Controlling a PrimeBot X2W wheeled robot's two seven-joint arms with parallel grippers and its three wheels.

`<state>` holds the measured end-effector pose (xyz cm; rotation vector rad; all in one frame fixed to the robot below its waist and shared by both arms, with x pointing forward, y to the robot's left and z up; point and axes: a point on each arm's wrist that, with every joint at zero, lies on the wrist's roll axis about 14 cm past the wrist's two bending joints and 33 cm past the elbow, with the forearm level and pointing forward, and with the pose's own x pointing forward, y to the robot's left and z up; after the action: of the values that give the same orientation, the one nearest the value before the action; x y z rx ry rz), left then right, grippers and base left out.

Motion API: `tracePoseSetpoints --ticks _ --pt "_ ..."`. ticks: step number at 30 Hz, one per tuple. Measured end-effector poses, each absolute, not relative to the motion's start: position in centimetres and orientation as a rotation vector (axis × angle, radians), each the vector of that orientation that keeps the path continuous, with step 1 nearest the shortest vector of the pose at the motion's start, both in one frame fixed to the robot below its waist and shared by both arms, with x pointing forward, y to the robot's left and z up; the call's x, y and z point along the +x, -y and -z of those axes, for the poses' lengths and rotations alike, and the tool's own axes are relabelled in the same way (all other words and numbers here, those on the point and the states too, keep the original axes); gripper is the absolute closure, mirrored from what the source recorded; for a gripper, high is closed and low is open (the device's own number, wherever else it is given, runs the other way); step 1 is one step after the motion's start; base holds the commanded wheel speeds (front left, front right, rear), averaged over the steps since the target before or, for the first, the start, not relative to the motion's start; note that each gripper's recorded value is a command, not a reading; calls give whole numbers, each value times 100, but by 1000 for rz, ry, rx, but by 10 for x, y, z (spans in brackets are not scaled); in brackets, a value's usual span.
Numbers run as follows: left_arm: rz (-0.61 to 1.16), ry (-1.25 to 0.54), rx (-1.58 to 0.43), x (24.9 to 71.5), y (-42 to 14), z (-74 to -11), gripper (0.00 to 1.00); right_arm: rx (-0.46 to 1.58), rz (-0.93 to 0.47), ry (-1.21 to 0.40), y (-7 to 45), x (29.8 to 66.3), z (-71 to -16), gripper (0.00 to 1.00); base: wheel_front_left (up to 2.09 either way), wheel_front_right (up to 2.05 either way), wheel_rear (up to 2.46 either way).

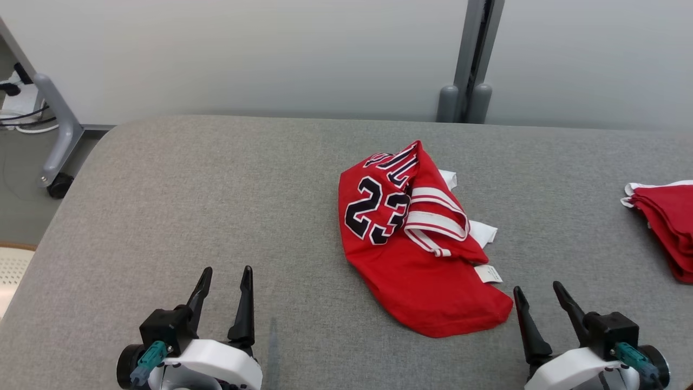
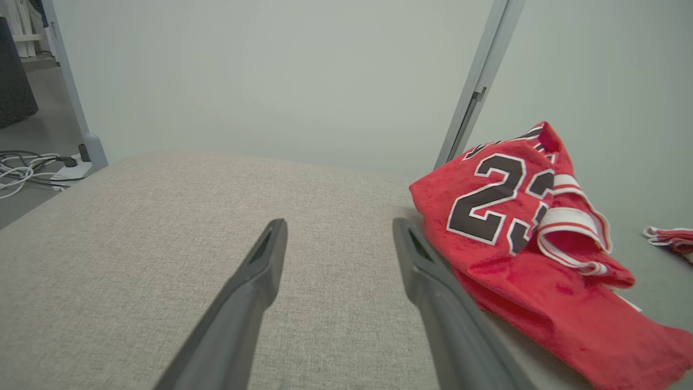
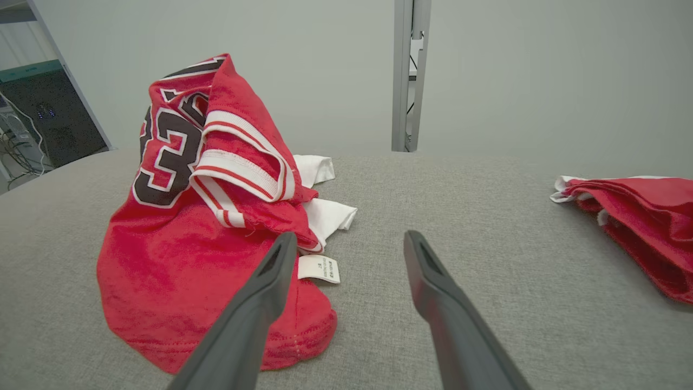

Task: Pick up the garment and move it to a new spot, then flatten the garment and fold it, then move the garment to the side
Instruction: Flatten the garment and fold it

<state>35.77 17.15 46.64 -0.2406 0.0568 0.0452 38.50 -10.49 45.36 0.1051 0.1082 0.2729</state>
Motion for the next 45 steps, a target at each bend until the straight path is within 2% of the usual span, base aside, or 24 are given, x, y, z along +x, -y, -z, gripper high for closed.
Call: tracePoseSetpoints --ticks 14,15,16,17,18,19,25,35,43,44,45 --pt "-163 -85 -247 350 -206 -455 0 34 -415 -402 57 398 -374 0 0 0 0" --pt "-171 -85 -251 349 -207 -455 0 45 -422 -408 53 399 -373 24 0 0 0" --pt "-176 -86 -251 349 -209 -455 0 56 -427 -410 50 400 -372 58 0 0 0" --pt "-182 -86 -253 348 -210 -454 0 62 -433 -410 47 400 -372 69 0 0 0" --pt "-184 -86 -254 348 -210 -454 0 68 -440 -412 45 399 -371 88 0 0 0" --pt "-185 -86 -255 348 -210 -454 0 80 -445 -418 42 398 -370 100 0 0 0" --pt "-184 -84 -256 350 -209 -455 0 173 -520 -400 12 392 -382 100 0 0 0" --pt "-245 -54 -256 356 -229 -463 0 221 -980 -311 -114 348 -445 100 0 0 0" --pt "-312 -34 -255 346 -251 -468 0 217 -1186 -247 -163 330 -477 100 0 0 0" --pt "-316 -33 -255 345 -252 -468 0 211 -1197 -247 -165 328 -476 85 0 0 0" --pt "-319 -33 -256 344 -253 -468 0 210 -1202 -247 -165 327 -476 61 0 0 0"
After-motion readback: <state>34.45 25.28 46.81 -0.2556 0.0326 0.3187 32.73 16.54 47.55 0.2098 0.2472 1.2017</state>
